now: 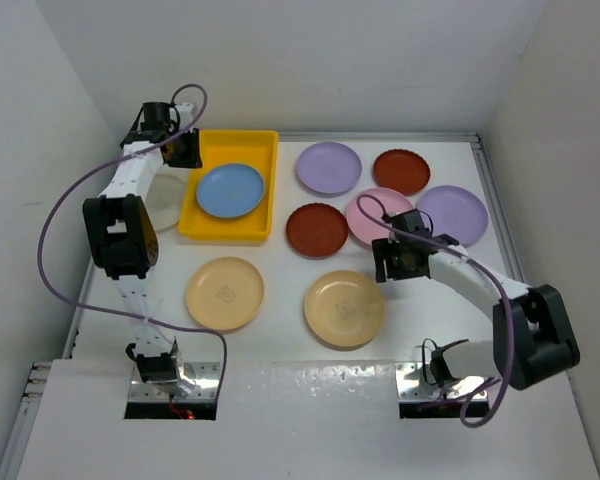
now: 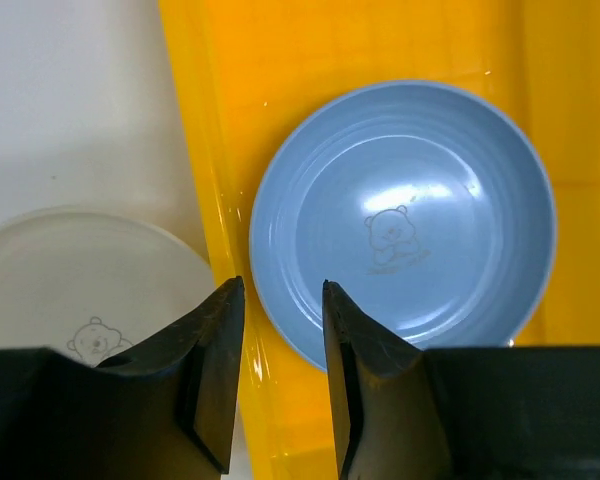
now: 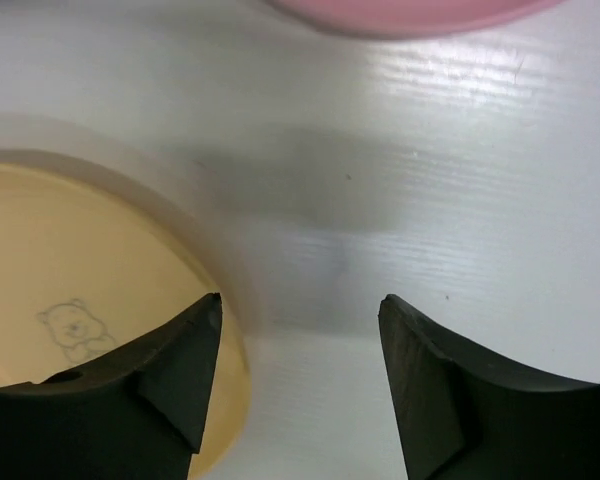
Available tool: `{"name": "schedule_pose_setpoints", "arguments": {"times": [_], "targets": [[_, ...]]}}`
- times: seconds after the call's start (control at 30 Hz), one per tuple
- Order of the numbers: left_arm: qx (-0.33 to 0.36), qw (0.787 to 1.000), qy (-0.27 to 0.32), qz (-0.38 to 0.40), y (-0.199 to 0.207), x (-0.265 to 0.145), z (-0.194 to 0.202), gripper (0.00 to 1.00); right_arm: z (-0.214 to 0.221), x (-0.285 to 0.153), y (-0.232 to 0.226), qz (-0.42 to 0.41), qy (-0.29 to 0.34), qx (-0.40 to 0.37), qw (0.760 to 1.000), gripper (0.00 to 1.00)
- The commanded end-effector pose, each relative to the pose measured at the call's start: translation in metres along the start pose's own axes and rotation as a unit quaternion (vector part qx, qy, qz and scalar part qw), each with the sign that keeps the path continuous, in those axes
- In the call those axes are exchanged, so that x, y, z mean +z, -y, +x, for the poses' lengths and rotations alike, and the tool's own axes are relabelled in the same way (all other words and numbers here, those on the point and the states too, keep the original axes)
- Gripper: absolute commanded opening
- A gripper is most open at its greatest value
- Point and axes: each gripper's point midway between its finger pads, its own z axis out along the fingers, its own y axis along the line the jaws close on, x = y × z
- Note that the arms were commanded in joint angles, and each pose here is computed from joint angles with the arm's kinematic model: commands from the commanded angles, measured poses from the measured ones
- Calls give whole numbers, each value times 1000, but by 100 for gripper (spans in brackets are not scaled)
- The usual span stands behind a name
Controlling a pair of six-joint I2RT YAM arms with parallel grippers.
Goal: Place the plates into the plastic bin on the countertop
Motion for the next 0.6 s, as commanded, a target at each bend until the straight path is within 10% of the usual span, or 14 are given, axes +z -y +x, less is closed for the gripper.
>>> {"name": "schedule_pose_setpoints", "arguments": {"times": [0.0, 0.27, 0.43, 0.57], "targets": [[16, 999, 47, 6, 3, -33, -31, 40, -13, -7, -12, -35, 46, -10, 998, 65], [-21, 998, 37, -37, -54, -47, -15, 41, 26, 17, -42, -90, -25, -27, 995, 57], [-43, 997, 39, -56, -80, -57, -10, 41, 23, 20, -48, -93, -50, -43, 994, 4], [-52, 996, 42, -66, -91, -67, -6, 41, 16, -11, -63, -134, -52, -103, 984, 0]]}}
